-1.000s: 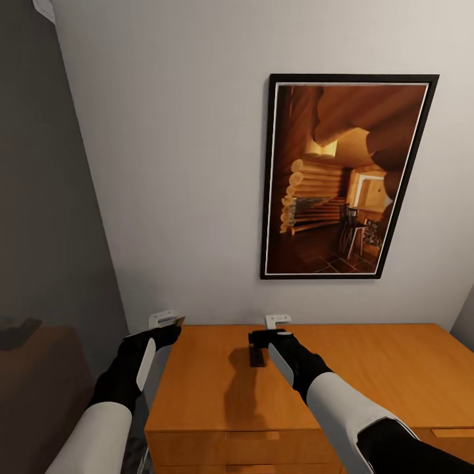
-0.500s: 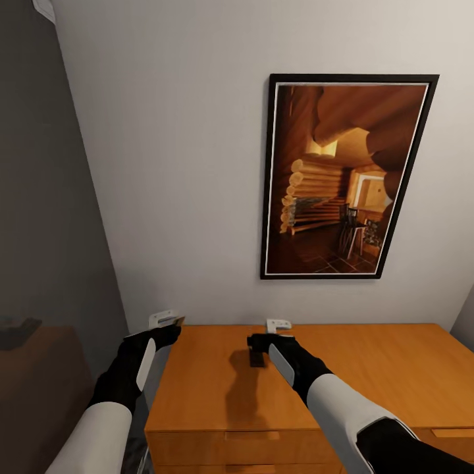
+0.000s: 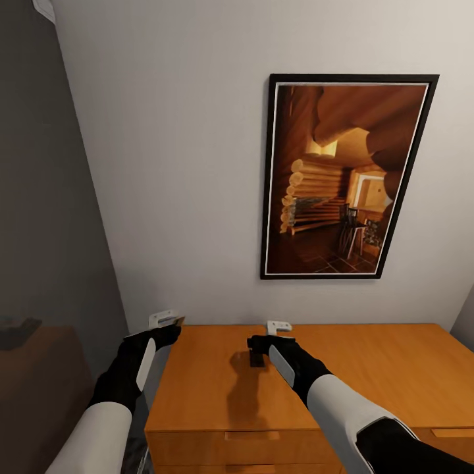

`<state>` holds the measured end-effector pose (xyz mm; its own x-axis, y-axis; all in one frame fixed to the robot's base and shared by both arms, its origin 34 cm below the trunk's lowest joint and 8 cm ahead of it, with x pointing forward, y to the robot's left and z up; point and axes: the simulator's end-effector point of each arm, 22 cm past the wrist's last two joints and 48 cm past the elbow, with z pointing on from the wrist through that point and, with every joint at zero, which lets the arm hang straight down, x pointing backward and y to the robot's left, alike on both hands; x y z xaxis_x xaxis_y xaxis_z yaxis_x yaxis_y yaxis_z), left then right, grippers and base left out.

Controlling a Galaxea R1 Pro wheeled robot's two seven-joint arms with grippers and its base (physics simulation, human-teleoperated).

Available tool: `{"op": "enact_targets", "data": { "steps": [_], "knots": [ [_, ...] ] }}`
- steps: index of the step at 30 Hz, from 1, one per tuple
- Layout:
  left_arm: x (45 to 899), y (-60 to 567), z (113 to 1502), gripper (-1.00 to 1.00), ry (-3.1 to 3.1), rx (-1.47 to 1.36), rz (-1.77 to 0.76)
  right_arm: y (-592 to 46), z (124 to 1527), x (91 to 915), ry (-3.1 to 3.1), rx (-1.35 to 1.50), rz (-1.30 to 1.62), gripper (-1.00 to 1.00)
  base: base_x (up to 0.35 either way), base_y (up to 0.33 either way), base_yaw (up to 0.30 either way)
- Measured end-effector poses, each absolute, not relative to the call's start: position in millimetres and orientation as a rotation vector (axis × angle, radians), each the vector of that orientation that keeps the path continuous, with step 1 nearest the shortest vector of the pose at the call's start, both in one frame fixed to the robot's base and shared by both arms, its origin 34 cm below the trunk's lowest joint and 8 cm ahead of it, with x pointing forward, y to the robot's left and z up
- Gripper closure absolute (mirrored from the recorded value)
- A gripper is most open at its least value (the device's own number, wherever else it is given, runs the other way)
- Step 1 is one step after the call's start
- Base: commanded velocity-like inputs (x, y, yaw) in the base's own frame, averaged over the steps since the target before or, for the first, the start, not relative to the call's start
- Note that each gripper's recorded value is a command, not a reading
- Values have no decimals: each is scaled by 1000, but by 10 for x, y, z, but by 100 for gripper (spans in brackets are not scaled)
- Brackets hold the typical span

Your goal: Take the four mousetraps from the cabinet in the bathroom and place them on the bathroom floor. Make sure all four end up on the same floor surface, and ensure that at least two of them are either under or directly next to the same bathroom sink.

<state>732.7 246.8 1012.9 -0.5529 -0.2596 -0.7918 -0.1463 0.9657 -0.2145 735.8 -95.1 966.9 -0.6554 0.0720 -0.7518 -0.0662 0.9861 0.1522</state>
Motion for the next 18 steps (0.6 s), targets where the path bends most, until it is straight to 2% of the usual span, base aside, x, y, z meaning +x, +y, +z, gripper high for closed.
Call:
{"op": "enact_targets", "data": {
  "steps": [18],
  "knots": [
    [7325,2473,10125,100,2166,-284,-151,-886,9672,7345,2267,-63,186,-100,0,0,0]
  ]
}}
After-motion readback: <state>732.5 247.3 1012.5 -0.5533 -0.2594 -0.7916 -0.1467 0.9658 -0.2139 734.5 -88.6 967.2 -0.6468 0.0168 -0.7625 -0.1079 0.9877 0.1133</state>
